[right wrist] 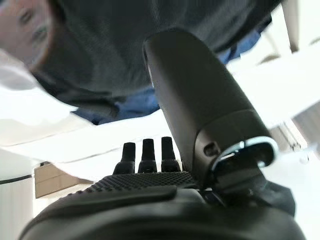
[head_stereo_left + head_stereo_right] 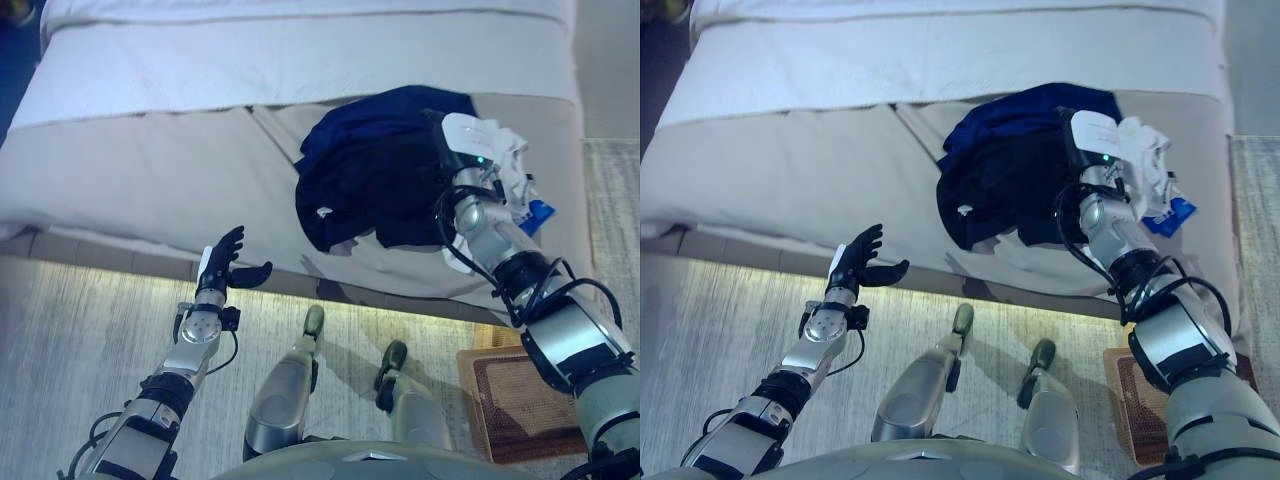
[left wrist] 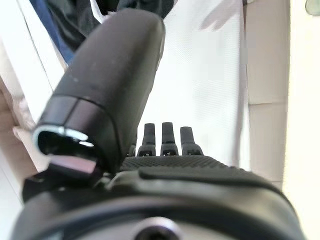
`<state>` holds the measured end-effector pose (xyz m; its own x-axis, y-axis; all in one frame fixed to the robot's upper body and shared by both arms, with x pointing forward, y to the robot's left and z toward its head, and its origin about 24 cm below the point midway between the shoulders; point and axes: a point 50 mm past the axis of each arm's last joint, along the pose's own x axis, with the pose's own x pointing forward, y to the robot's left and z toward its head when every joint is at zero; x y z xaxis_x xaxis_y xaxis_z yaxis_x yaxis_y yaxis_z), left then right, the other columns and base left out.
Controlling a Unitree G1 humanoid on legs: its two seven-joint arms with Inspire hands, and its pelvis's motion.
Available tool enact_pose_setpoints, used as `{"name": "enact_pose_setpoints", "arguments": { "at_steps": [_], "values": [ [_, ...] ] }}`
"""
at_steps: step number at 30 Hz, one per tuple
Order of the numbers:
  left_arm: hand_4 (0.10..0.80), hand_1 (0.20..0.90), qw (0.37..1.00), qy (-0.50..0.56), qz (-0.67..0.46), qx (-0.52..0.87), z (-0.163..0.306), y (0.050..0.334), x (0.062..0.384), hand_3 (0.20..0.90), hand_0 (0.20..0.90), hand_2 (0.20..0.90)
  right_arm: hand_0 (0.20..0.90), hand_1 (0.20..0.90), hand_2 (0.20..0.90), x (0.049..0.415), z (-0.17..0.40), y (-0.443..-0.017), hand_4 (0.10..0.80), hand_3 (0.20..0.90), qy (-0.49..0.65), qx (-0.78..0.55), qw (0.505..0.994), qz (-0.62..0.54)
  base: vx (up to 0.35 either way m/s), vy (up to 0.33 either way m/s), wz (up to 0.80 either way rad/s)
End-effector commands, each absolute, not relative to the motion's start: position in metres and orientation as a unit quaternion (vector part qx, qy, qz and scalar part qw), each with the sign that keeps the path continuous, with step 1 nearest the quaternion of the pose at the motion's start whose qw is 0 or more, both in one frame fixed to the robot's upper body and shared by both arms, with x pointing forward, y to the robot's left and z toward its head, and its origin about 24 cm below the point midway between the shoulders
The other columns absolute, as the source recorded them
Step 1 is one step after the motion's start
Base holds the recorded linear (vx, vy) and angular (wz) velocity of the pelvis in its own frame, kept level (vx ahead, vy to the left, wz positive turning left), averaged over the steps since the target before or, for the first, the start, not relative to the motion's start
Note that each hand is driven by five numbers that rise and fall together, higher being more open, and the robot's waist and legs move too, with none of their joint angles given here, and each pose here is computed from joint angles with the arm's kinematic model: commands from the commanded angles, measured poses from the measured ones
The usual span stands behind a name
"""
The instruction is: Pick up the clothes from the bed and place them into the basket
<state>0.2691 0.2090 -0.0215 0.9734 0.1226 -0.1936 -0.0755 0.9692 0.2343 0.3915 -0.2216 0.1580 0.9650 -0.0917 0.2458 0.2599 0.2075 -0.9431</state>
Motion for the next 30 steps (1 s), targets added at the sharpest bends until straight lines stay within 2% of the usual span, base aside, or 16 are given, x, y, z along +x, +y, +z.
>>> {"name": "enact_pose_setpoints", "arguments": {
  "at_steps": [1,15,22,24,25,30],
  "values": [
    [0.800,0.900,0.995,0.013,0.056,0.080,0.006,0.210,0.268,0.900,0.900,0.900,0.900,0.900,0.900,0.399,0.215,-0.217,0.800,0.900,-0.139,-0.636,0.744,-0.151,-0.020,0.038,0.27],
    [0.800,0.900,0.997,-0.040,0.020,0.056,0.028,0.185,0.274,0.900,0.900,0.900,0.900,0.900,0.900,0.412,0.196,-0.205,0.800,0.900,-0.063,-0.647,0.750,-0.124,-0.001,0.010,0.14],
    [0.800,0.900,0.997,-0.048,-0.007,0.062,0.032,0.175,0.271,0.900,0.900,0.900,0.900,0.900,0.900,0.414,0.211,-0.210,0.800,0.900,-0.066,-0.637,0.752,-0.152,-0.020,0.007,0.04],
    [0.800,0.900,0.997,-0.050,-0.009,0.063,0.033,0.175,0.271,0.900,0.900,0.900,0.432,0.432,0.432,0.413,0.216,-0.212,0.254,0.354,-0.076,-0.630,0.756,-0.163,-0.044,0.001,0.06],
    [0.800,0.900,0.997,-0.051,-0.009,0.062,0.033,0.175,0.271,0.900,0.900,0.900,0.300,0.300,0.300,0.413,0.219,-0.212,0.100,0.200,-0.081,-0.629,0.755,-0.166,-0.033,0.008,0.03],
    [0.800,0.900,0.997,-0.046,-0.010,0.065,0.032,0.174,0.271,0.900,0.900,0.900,0.300,0.300,0.300,0.411,0.222,-0.215,0.100,0.200,-0.091,-0.621,0.758,-0.177,-0.013,0.005,0.00]
  ]
}}
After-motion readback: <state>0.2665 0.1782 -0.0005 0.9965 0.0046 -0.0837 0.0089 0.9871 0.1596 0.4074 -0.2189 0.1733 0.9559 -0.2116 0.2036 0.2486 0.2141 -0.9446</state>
